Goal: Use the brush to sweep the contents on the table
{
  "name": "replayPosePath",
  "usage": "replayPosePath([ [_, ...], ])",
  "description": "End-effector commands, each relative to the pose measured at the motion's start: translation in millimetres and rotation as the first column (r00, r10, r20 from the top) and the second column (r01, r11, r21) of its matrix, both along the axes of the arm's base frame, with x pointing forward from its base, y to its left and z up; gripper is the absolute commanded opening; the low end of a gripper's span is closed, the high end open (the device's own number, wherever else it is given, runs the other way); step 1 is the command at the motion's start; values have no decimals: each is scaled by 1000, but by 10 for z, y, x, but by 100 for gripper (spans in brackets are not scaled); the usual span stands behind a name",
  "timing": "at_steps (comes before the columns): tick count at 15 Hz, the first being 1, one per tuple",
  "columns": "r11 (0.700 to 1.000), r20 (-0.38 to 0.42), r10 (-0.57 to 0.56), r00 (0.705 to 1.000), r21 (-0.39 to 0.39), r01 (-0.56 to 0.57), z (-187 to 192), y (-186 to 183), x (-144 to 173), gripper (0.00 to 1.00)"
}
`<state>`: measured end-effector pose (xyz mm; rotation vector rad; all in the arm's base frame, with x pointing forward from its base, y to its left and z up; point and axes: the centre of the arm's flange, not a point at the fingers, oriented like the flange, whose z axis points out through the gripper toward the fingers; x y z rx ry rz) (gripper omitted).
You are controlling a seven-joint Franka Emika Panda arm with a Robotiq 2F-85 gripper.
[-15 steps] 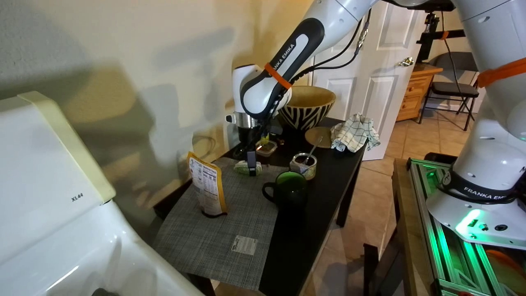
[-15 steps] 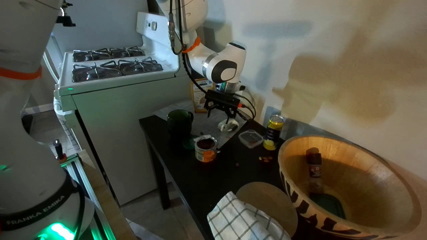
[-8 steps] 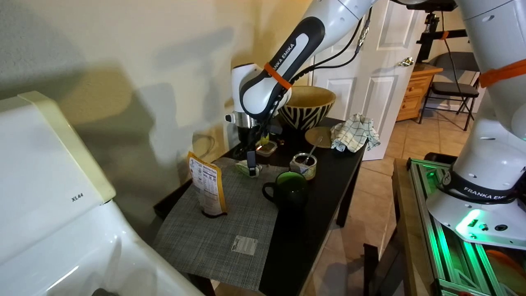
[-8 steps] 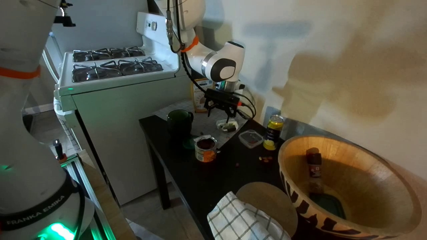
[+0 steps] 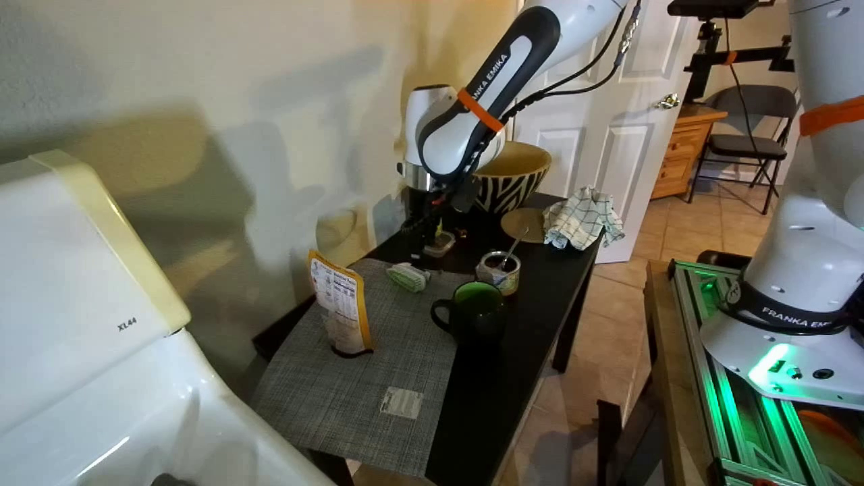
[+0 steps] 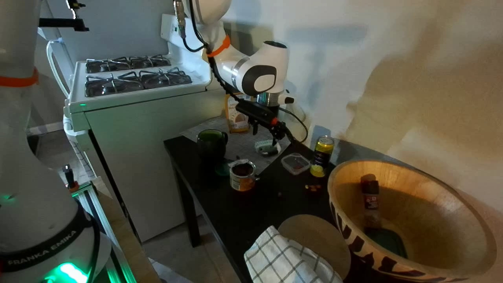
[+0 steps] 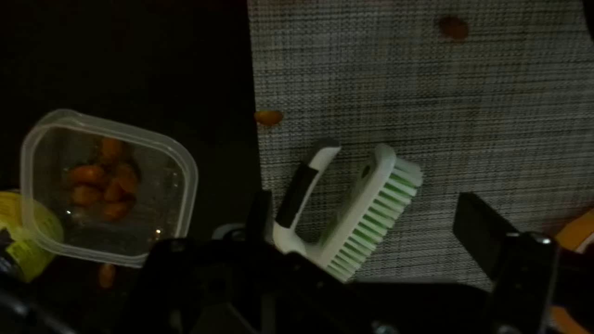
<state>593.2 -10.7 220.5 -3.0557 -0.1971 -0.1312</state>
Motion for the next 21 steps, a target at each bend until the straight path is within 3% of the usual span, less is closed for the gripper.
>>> replayPosePath([
  [1,981,45,-186,981,58,184,-81,-179,-258,100],
  [3,968,91,-228,969,125,216,-153,-297,-265,100],
  [4,981,56,-188,981,68,184,-95,-228,-135,100],
  [7,971,74,-225,972,96,217,-122,-315,-173,100],
  [12,945,-1,-317,949,89,316,-287,-543,16,100],
  [13,942,-9,-324,946,83,324,-312,-562,51,86],
  [14,941,-13,-329,944,82,329,-333,-568,92,84],
  [15,939,-16,-334,943,76,334,-353,-561,142,72],
  [18,942,-26,-330,943,60,331,-431,-448,254,67],
  [21,945,-37,-321,946,45,323,-506,-288,321,73],
])
